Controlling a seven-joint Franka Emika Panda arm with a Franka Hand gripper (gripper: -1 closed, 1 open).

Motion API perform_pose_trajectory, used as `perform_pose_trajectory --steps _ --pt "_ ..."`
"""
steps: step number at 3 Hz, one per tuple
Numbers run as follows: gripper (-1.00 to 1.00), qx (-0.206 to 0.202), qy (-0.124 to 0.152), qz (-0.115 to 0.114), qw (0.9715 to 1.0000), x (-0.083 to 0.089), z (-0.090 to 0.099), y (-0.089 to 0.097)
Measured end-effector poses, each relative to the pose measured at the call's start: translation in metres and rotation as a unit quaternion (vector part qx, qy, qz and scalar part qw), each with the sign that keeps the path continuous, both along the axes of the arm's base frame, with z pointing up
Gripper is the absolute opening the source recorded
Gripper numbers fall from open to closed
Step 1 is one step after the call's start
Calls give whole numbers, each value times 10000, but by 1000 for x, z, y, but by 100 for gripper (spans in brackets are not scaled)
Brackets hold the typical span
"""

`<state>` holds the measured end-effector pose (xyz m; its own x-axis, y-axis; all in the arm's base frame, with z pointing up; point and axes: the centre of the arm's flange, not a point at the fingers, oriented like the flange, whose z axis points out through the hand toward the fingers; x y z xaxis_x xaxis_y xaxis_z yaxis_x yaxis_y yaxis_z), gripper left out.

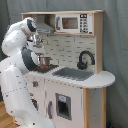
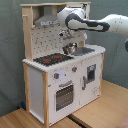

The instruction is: Play with the kitchen

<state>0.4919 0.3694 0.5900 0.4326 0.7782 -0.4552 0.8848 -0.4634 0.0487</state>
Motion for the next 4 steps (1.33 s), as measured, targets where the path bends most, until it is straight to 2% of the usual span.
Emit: perform_pose_trajectory --steps 2,4 --pt "-100 -52 35 -75 10000 -19 -2 -11" --pt "-100 -61 -95 -19 9999 -37 -11 -14"
